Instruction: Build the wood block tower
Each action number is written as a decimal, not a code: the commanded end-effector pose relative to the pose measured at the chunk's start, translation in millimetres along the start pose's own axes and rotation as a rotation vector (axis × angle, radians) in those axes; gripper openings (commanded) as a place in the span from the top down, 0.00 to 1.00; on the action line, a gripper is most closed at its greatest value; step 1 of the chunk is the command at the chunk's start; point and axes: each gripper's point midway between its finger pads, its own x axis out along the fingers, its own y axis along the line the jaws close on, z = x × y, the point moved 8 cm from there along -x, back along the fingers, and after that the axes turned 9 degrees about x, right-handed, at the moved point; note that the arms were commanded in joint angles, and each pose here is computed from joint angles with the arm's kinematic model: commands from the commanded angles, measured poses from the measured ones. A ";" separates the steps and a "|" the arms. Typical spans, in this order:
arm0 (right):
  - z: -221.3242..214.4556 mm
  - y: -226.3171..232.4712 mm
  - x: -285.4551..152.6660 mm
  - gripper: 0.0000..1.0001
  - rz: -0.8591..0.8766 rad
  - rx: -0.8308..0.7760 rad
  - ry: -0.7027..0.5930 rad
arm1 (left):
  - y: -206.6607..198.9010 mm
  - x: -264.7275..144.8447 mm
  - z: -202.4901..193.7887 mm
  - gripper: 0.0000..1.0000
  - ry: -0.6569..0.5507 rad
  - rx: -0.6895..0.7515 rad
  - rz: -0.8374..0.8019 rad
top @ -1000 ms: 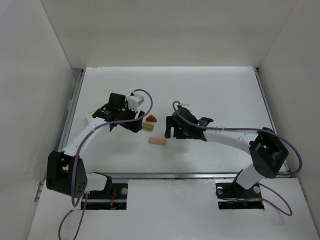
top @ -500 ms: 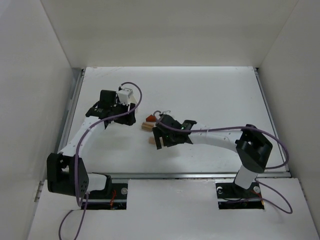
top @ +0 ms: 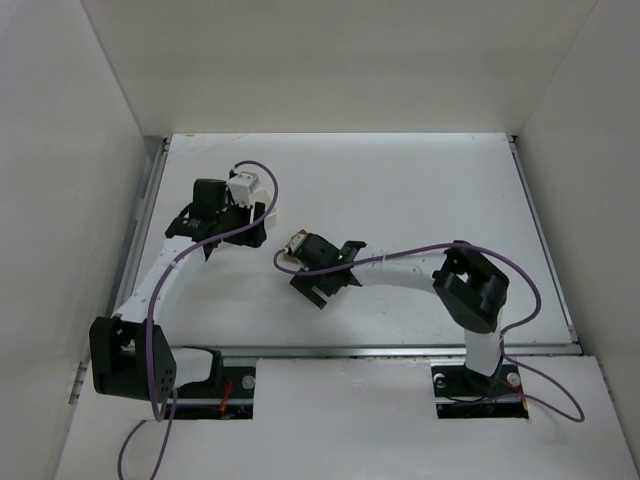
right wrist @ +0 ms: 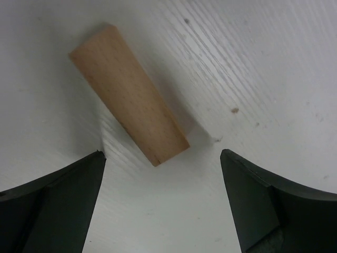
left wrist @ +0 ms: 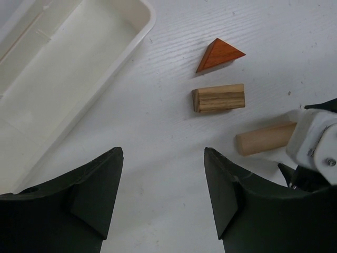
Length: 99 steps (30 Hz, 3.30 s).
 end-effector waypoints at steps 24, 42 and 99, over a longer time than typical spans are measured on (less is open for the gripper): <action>23.6 9.2 28.7 0.77 0.201 -0.301 -0.007 | 5.9 -13.8 18.0 0.40 -0.076 0.037 0.062; 18.1 -54.0 26.1 1.00 0.005 -0.761 -0.139 | 8.4 -18.3 18.6 0.37 -0.070 0.077 0.081; 27.0 -57.0 38.2 0.49 0.206 -0.662 -0.081 | 9.7 -22.7 17.4 0.35 -0.054 0.073 0.106</action>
